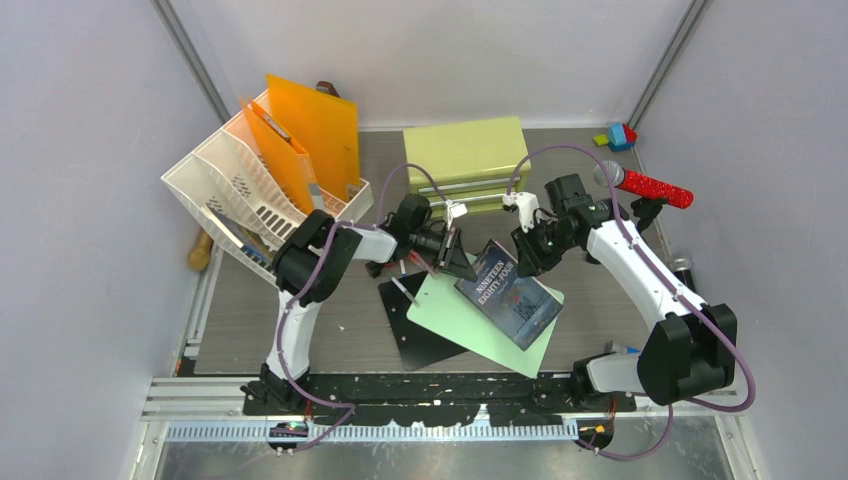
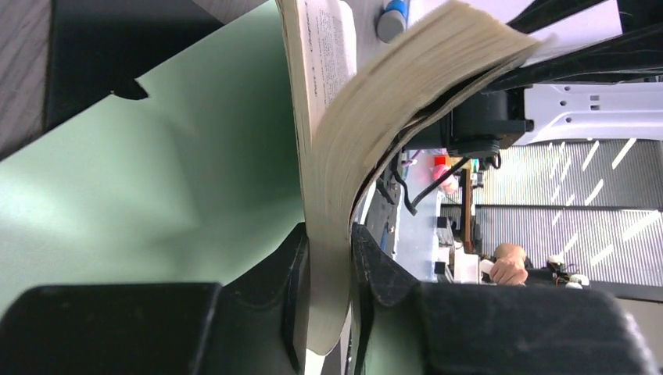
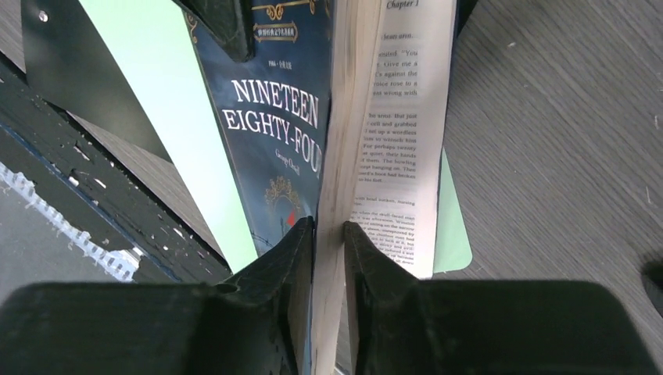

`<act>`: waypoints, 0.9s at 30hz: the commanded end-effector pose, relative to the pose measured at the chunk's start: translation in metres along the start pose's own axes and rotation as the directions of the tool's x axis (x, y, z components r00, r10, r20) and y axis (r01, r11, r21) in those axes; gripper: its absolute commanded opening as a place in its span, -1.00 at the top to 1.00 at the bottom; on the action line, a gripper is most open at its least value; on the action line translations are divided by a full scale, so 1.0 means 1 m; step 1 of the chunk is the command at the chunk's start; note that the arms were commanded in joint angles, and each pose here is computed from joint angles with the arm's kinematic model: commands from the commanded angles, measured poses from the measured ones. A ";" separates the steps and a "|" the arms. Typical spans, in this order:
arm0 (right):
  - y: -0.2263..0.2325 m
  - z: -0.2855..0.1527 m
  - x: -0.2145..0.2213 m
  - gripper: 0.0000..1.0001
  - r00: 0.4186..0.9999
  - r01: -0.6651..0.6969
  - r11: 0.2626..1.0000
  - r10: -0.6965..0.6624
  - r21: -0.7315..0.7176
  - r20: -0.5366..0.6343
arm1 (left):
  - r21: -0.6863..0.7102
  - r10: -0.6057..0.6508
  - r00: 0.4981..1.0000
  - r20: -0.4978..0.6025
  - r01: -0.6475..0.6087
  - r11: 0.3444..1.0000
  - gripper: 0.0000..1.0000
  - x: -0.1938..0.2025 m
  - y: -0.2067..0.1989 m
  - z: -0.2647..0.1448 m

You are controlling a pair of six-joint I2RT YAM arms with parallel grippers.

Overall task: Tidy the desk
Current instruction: Pick up the book from the center of the board.

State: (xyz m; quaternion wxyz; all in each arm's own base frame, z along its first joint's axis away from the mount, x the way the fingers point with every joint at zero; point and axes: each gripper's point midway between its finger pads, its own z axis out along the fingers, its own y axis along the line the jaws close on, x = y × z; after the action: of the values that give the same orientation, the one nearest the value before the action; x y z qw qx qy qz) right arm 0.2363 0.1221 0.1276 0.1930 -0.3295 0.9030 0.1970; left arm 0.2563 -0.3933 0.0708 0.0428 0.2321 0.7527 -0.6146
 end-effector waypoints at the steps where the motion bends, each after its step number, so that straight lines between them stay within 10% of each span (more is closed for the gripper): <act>1: 0.001 -0.009 -0.037 0.35 0.991 0.043 0.999 -0.045 0.013 0.122 | 0.049 0.045 0.999 0.022 -0.046 0.998 1.00 -0.017 -0.026 -0.008; 8: -0.006 -0.034 -0.051 -0.64 0.983 0.061 0.992 -0.079 0.111 0.167 | -0.046 0.182 0.983 0.016 -0.181 0.982 1.00 -0.027 -0.050 -0.027; 27: 0.054 -0.073 -0.115 -0.74 0.851 0.368 0.904 -0.421 0.216 0.314 | -0.133 0.150 0.976 0.160 -0.129 0.983 1.00 -0.086 -0.140 -0.088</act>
State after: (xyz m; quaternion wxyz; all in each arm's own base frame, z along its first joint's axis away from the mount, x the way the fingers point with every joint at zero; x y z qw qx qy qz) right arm 0.2518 0.1687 0.2122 0.3385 -0.4206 0.8246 0.1689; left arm 0.2922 -0.3594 0.1588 0.1154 0.2162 0.8069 -0.5374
